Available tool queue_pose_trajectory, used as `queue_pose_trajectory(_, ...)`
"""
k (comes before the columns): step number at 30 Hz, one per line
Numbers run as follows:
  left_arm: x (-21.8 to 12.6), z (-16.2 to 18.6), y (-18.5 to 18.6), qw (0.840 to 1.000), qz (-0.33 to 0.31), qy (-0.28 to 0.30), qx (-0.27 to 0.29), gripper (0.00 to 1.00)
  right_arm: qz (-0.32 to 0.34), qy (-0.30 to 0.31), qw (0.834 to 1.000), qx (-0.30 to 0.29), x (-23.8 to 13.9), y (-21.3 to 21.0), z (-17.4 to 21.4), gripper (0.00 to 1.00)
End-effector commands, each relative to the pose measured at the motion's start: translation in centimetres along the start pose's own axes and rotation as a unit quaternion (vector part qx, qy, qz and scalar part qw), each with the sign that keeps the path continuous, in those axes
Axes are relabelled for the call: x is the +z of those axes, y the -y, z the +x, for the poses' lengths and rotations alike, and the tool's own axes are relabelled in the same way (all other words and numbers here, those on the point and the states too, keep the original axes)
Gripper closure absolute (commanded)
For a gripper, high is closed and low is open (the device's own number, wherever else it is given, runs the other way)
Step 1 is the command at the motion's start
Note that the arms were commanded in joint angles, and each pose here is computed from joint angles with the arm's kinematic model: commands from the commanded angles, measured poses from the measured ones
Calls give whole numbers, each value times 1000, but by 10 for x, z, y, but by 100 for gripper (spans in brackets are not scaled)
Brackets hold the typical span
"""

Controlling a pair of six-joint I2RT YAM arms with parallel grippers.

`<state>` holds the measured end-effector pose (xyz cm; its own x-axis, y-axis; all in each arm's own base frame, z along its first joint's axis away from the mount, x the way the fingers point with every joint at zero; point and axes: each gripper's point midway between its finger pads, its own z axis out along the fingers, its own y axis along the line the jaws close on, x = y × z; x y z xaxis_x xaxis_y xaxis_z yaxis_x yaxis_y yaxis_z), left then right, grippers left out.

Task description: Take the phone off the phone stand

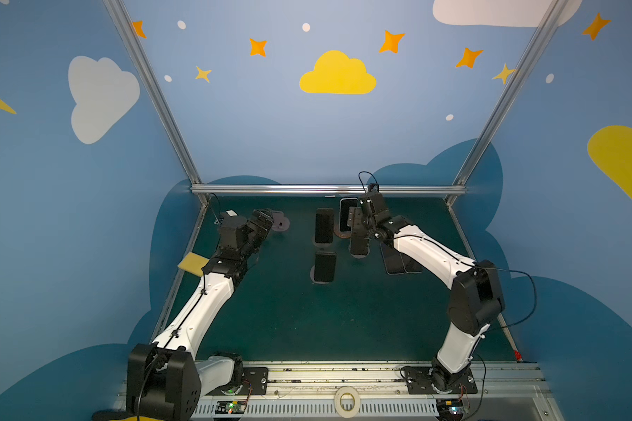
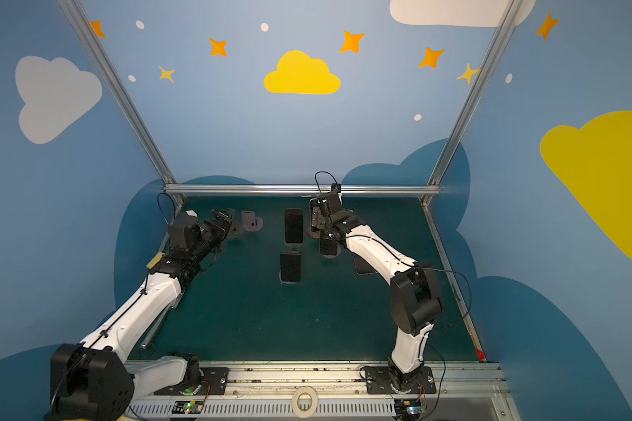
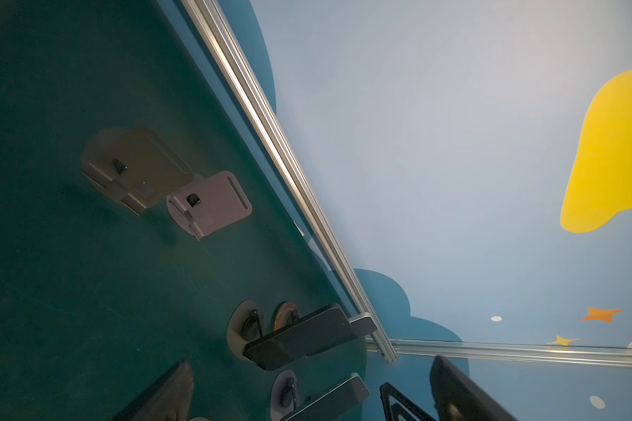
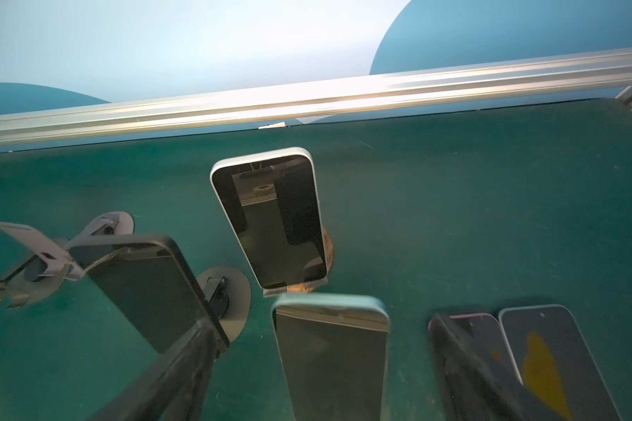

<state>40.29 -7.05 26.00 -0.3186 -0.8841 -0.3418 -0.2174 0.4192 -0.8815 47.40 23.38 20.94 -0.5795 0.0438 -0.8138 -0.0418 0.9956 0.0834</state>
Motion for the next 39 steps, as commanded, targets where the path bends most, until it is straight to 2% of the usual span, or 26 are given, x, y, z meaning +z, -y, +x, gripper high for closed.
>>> queue_pose_trajectory(1,-5,-5,10,1000,18,7,-1,0,27,-10,999,-18,6,4,-4,8)
queue_pose_trajectory(10,-1,1,13,999,29,-10,-10,0,54,-26,998,-14,19,8,3,8)
queue_pose_trajectory(15,-1,-2,8,1000,18,-1,-7,0,38,-40,998,-2,26,6,5,8)
queue_pose_trajectory(27,5,5,8,999,21,-20,-16,0,39,-78,996,18,37,13,19,8)
queue_pose_trajectory(39,7,7,8,999,24,-26,-21,0,4,-78,997,26,43,4,26,8)
